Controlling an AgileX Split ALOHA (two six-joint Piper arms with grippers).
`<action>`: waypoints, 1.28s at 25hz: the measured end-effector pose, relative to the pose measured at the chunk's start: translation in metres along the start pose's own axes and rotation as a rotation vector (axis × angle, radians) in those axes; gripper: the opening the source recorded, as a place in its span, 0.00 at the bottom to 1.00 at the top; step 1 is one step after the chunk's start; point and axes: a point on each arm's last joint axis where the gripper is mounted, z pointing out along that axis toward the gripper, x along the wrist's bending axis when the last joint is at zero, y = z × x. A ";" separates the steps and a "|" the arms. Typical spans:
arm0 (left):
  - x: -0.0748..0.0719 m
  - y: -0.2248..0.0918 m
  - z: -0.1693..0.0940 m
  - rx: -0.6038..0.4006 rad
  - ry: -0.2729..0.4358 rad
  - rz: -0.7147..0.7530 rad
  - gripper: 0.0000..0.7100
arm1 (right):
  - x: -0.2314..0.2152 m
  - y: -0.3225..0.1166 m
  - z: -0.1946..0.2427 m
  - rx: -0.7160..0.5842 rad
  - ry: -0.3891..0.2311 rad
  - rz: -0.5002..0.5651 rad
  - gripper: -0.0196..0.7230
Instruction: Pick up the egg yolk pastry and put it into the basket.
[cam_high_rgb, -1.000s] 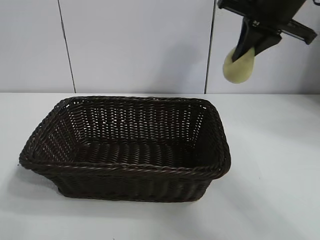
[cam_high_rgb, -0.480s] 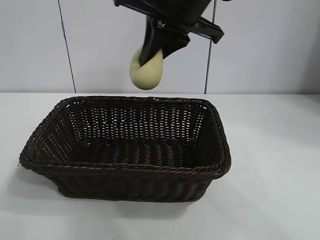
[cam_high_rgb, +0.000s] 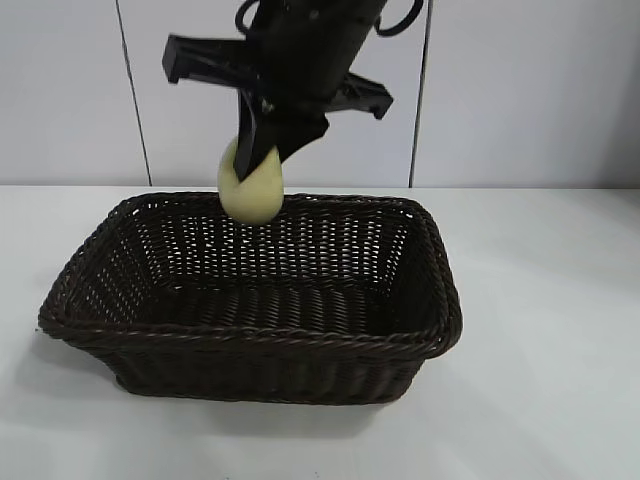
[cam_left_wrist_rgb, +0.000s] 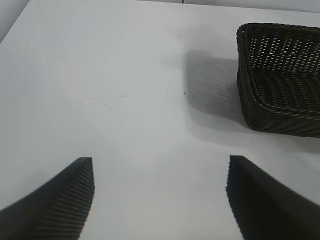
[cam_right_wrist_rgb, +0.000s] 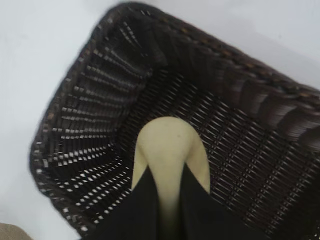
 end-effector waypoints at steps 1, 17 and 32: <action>0.000 0.000 0.000 0.000 0.000 0.000 0.76 | -0.002 -0.002 0.012 0.025 -0.005 0.004 0.08; 0.000 0.000 0.000 0.000 0.000 0.000 0.76 | -0.013 -0.015 0.063 0.128 -0.023 0.025 0.34; 0.000 0.000 0.000 0.000 0.000 0.000 0.76 | 0.004 0.019 -0.022 0.138 -0.055 0.008 0.68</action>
